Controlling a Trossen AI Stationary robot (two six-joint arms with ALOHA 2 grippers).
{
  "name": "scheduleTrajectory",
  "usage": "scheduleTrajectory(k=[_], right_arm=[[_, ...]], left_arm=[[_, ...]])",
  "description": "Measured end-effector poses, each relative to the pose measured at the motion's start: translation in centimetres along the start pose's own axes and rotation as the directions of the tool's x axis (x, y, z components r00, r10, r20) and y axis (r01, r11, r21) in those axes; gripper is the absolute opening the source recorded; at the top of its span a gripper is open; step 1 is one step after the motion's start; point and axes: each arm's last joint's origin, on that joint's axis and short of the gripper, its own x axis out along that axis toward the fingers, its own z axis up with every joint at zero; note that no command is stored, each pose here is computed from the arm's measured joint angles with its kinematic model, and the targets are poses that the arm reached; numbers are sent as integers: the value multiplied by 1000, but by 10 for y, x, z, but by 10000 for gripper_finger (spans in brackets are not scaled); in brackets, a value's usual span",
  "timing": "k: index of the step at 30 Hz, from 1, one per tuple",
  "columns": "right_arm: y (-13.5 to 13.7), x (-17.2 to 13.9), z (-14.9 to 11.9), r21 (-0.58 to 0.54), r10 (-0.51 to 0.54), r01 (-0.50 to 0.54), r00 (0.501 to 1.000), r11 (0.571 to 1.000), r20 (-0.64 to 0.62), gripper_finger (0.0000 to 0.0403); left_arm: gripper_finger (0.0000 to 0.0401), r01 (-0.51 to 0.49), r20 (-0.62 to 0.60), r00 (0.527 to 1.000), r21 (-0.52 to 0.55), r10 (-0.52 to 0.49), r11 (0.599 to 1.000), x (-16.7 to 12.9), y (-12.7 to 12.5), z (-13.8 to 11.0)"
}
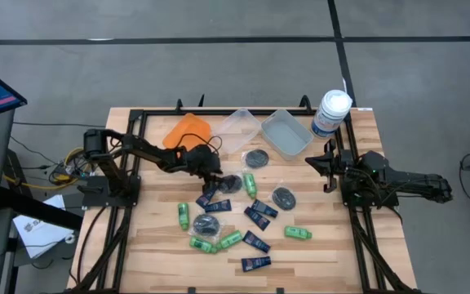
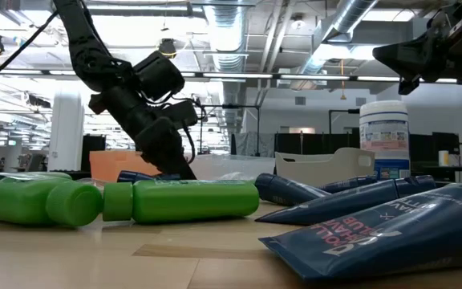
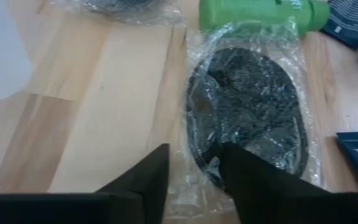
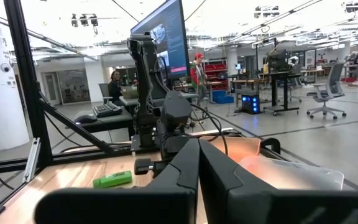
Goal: Pick & Place Travel size toiletries
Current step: Put the hairbrush into the orange bin
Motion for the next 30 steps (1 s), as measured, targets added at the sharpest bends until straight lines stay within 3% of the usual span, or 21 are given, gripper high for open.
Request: scheduleTrajectory(k=[9, 18, 25, 30], right_arm=[[0, 0, 0, -7, 0, 0, 1000, 1000, 1, 0], [0, 0, 0, -7, -1, 1, 1000, 1000, 0, 0], [0, 0, 0, -7, -4, 4, 1000, 1000, -2, 0], [0, 0, 0, -7, -4, 4, 1000, 1000, -3, 0]], left_arm=[[9, 3, -10, 1000, -2, -3, 1000, 0, 0, -1], [1, -14, 15, 1000, -30, 14, 999, -9, -1, 3], [0, -17, 165, 986, -44, 24, 999, -37, -4, 28], [0, -93, 297, 948, -102, 119, 990, -66, -5, 46]])
